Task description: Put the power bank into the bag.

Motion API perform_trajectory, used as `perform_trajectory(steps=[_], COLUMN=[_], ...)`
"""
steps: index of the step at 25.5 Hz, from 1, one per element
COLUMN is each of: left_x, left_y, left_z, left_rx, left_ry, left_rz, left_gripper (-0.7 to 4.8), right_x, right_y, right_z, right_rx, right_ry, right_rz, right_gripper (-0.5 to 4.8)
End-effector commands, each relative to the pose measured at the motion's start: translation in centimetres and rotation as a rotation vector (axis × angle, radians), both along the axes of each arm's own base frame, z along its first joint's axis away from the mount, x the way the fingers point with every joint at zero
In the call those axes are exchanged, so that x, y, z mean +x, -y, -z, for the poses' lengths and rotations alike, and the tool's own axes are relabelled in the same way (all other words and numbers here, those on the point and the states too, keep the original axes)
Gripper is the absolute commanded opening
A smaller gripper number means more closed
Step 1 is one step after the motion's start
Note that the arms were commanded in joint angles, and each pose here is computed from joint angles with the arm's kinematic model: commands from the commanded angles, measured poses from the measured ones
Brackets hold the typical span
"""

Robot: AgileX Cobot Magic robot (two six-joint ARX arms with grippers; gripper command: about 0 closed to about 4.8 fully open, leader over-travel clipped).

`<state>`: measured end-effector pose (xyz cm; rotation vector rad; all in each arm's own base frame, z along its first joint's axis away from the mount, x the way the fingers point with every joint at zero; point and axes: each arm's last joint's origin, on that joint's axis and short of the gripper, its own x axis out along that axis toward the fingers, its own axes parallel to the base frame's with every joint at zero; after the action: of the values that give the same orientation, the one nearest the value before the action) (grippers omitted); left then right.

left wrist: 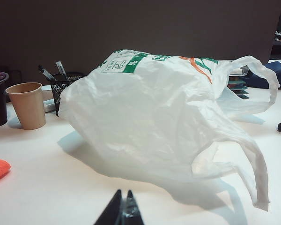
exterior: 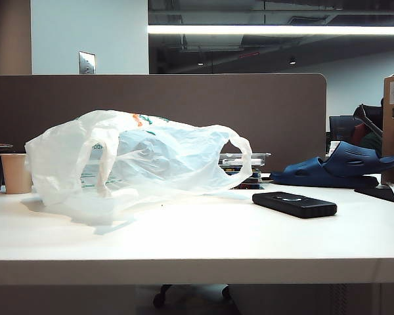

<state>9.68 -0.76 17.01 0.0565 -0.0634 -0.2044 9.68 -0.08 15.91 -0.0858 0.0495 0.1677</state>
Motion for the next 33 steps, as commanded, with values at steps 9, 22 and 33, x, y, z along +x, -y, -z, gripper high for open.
perform_trajectory(steps=[9,22,33], left_x=[-0.02,-0.03,-0.13], left_y=[-0.02,-0.02,-0.02], left_z=[-0.21,-0.25,-1.07], left_rx=[-0.001,-0.001,-0.011], left_ry=[0.013,0.016,0.090], left_rz=[-0.004,-0.004,-0.001], left_gripper=[-0.01,-0.02,-0.02], right_x=[0.01,0.01,-0.01], right_y=[0.02,0.02,0.02], right_z=[0.01,0.00,-0.87], right_rx=[-0.003,-0.003,-0.009], right_ry=[0.013,0.014,0.098], right_rz=[0.003,0.003,0.005], right_gripper=[0.13,0.12,-0.01])
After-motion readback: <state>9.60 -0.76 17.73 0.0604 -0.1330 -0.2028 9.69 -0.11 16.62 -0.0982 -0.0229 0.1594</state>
